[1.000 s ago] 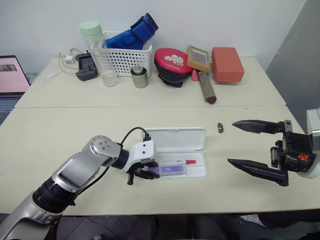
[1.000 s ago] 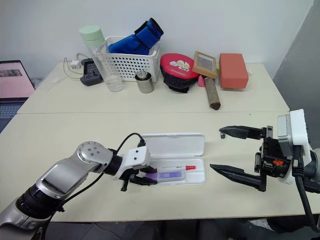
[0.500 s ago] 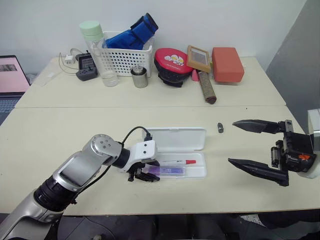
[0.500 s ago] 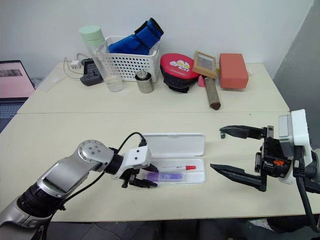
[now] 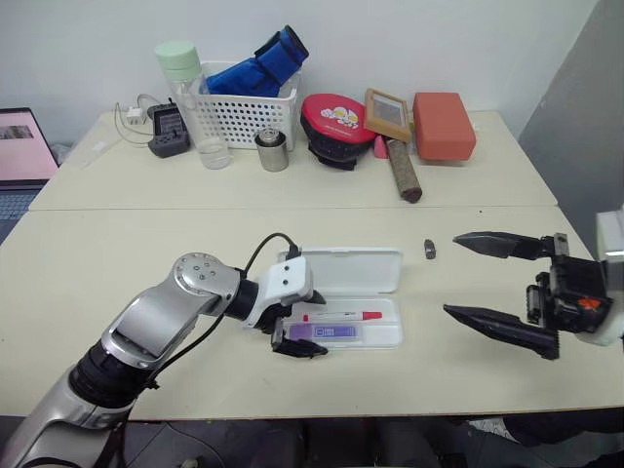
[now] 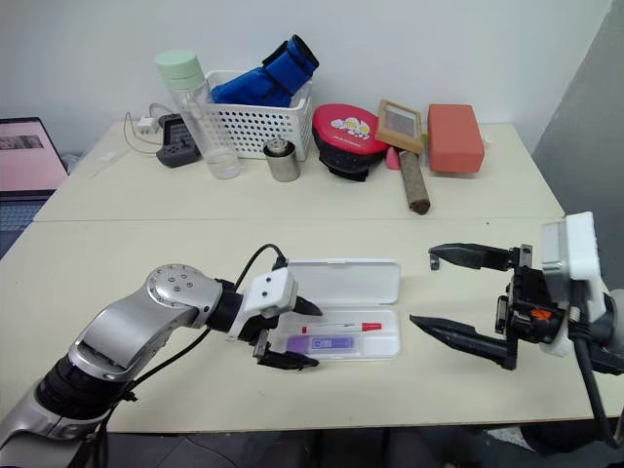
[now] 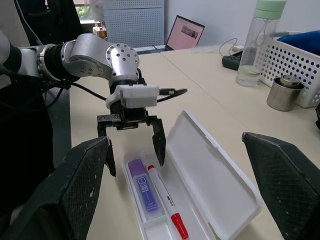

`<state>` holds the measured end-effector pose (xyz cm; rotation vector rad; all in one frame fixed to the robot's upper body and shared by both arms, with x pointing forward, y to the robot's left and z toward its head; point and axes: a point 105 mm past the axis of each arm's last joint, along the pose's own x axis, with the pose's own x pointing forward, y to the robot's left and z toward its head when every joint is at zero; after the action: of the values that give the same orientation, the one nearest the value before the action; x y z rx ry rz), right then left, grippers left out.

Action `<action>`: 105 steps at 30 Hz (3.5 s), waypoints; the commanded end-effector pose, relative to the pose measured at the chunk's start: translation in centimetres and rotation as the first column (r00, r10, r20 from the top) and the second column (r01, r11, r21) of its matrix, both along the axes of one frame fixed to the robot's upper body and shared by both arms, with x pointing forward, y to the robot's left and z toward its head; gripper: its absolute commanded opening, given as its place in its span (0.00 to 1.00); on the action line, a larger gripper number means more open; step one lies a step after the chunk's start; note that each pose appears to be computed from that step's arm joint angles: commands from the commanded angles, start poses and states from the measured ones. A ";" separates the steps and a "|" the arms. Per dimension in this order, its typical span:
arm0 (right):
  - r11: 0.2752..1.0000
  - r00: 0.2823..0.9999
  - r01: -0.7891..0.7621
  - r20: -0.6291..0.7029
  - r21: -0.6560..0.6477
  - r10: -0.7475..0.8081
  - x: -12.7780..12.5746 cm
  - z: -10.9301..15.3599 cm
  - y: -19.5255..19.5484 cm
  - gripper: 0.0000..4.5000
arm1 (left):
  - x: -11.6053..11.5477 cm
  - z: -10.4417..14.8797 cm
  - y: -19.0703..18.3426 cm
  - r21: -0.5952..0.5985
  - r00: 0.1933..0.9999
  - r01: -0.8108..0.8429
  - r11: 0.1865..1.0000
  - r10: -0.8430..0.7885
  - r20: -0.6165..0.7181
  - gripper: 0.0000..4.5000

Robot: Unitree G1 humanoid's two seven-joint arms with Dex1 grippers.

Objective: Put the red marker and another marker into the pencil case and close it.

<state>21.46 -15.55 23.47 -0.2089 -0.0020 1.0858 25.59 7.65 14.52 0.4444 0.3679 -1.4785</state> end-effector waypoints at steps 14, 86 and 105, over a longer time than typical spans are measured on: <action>0.632 0.599 0.750 -0.205 -0.194 -0.774 13.6 -9.6 -3.4 1.00 | 3.9 8.5 -2.2 -0.349 0.940 -0.138 0.927 0.234 0.249 1.00; 0.827 0.944 -0.314 -0.244 -0.467 0.221 3.8 -12.0 4.0 0.23 | -1.2 5.3 2.9 -0.064 0.977 0.100 0.993 -0.086 0.197 1.00; 0.915 0.946 -0.325 -0.084 -0.240 0.314 5.3 -3.0 4.7 0.99 | -2.0 8.0 8.3 -0.113 0.984 -0.094 0.989 0.110 0.142 1.00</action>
<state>26.27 -10.84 18.54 -0.4498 0.2190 1.4204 24.14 15.52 21.13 0.4215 0.2332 -1.3588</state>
